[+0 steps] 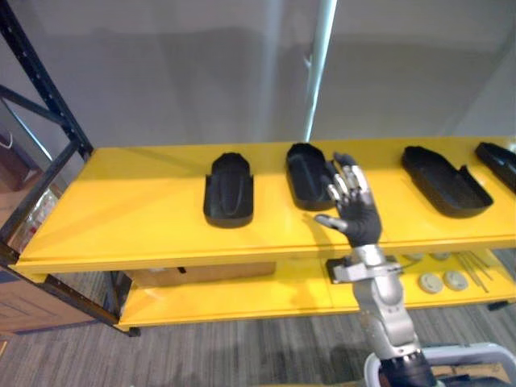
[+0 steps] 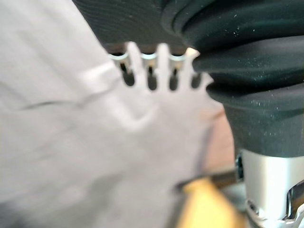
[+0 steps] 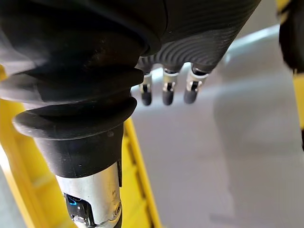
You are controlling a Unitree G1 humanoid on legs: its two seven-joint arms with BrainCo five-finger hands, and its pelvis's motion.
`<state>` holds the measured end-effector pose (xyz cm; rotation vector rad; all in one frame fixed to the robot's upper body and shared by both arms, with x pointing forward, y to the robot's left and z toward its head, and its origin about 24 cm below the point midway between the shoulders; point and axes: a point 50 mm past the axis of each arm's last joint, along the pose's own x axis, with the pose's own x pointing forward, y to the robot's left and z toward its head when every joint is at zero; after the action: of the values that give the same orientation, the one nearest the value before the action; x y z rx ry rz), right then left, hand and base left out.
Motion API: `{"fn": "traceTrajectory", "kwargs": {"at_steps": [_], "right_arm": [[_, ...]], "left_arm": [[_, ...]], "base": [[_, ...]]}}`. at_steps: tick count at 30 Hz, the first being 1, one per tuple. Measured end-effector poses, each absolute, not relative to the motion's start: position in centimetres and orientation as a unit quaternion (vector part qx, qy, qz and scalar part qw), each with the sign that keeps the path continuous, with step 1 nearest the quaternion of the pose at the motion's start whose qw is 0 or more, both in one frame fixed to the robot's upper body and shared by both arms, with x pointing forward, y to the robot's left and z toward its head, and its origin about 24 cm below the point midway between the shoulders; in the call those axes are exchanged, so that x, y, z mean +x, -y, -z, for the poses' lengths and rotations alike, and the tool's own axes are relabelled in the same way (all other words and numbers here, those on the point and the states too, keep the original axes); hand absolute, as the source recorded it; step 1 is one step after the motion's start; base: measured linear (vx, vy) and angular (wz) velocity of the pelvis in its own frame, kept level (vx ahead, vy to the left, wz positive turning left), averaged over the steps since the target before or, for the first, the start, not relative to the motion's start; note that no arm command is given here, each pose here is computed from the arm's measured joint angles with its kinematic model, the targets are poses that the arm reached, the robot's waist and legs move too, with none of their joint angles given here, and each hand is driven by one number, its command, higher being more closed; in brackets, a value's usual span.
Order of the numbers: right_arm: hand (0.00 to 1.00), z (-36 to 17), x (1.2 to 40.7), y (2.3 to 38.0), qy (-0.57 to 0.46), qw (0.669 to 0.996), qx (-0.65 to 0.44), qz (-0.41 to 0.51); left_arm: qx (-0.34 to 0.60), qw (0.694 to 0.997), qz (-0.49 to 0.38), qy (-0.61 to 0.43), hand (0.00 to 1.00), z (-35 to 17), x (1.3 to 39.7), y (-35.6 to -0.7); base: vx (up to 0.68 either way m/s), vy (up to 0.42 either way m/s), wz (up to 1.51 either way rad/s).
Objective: Walk over and take plastic housings, then place them on the shelf
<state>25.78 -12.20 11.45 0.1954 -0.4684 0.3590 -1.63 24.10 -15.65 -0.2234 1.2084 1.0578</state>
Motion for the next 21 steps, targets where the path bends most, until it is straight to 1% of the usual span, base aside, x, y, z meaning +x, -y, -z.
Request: {"fn": "traceTrajectory", "kwargs": {"at_steps": [3, 4, 6, 11, 13, 16, 18, 21], "right_arm": [[0.0, -10.7, 26.4, 11.3, 0.199, 0.956, 0.091, -0.196], [0.0, -10.4, 26.5, 11.2, 0.191, 0.957, 0.091, -0.198], [0.0, -9.8, 26.7, 10.7, 0.166, 0.958, 0.086, -0.219], [0.0, -8.8, 26.4, 8.6, 0.134, 0.943, 0.076, -0.296], [0.0, -8.4, 26.2, 7.5, 0.119, 0.933, 0.072, -0.332], [0.0, -8.1, 26.2, 5.1, 0.101, 0.904, 0.072, -0.409], [0.0, -8.3, 25.9, 2.9, 0.099, 0.874, 0.067, -0.47], [0.0, -8.6, 25.8, 1.0, 0.1, 0.854, 0.074, -0.505]], "left_arm": [[-0.158, 0.68, -0.4, -0.593, 0.0, 16.7, -3.1, -21.8], [-0.163, 0.683, -0.386, -0.598, 0.0, 16.8, -3.1, -21.6], [-0.176, 0.698, -0.356, -0.596, 0.0, 16.8, -2.7, -21.4], [-0.178, 0.718, -0.313, -0.595, 0.0, 16.9, -1.9, -21.4], [-0.176, 0.724, -0.301, -0.595, 0.0, 16.9, -1.5, -21.5], [-0.171, 0.727, -0.292, -0.598, 0.0, 16.9, -0.8, -21.9], [-0.173, 0.727, -0.29, -0.598, 0.0, 16.9, -0.8, -21.9], [-0.174, 0.729, -0.288, -0.596, 0.0, 16.9, -0.7, -21.8]], "base": [[0.0, 0.0, 0.0], [-0.04, -0.005, 0.0], [-0.07, -0.021, 0.0], [-0.05, -0.015, -0.02], [0.0, 0.0, 0.0], [0.01, -0.001, 0.01], [0.03, -0.002, 0.05], [0.02, -0.006, 0.14]]}}
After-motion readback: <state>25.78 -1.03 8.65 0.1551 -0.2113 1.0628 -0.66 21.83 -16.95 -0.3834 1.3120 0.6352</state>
